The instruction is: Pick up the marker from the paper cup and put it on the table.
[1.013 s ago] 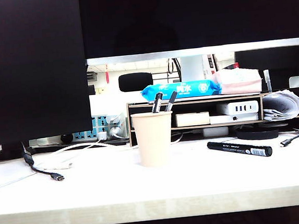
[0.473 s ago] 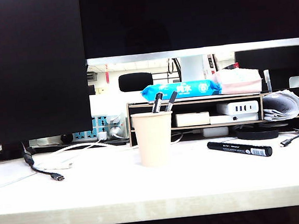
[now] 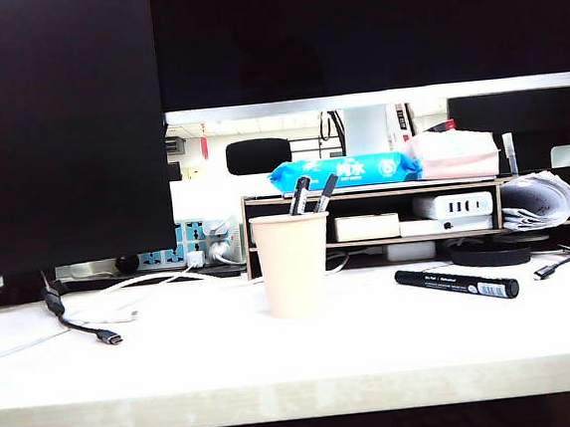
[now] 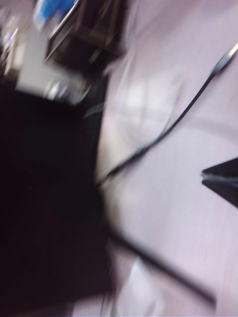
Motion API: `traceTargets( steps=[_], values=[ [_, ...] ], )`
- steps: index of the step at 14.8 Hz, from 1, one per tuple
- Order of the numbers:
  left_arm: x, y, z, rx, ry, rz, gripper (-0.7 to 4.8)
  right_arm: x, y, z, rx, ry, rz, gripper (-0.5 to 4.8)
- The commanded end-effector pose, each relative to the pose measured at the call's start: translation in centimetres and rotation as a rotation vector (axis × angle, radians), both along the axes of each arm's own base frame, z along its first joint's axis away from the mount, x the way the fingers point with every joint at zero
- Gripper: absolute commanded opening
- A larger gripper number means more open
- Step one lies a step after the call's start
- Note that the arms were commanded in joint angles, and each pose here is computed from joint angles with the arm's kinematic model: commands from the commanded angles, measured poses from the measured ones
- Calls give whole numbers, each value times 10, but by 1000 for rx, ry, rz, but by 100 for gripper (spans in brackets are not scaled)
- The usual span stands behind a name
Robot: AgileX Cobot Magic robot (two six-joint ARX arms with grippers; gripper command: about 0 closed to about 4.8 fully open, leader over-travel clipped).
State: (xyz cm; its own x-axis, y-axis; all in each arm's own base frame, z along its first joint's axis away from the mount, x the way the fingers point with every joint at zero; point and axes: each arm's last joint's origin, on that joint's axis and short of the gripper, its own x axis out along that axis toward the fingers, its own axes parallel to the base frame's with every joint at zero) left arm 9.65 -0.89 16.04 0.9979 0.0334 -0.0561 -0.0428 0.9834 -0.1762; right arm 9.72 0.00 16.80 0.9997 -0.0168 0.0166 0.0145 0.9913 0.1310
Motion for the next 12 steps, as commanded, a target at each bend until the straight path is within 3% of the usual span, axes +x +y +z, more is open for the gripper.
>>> traceTargets(
  steps=[1, 5, 12],
  values=[
    [0, 5, 2, 3, -22, 69, -5, 0, 0, 0, 3, -7, 0, -6],
    [0, 7, 3, 12, -26, 85, -5, 0, 0, 0, 3, -7, 0, -6],
    [1, 4, 2, 101, -17, -18, -5, 0, 0, 0, 3, -7, 0, -6]
  ],
)
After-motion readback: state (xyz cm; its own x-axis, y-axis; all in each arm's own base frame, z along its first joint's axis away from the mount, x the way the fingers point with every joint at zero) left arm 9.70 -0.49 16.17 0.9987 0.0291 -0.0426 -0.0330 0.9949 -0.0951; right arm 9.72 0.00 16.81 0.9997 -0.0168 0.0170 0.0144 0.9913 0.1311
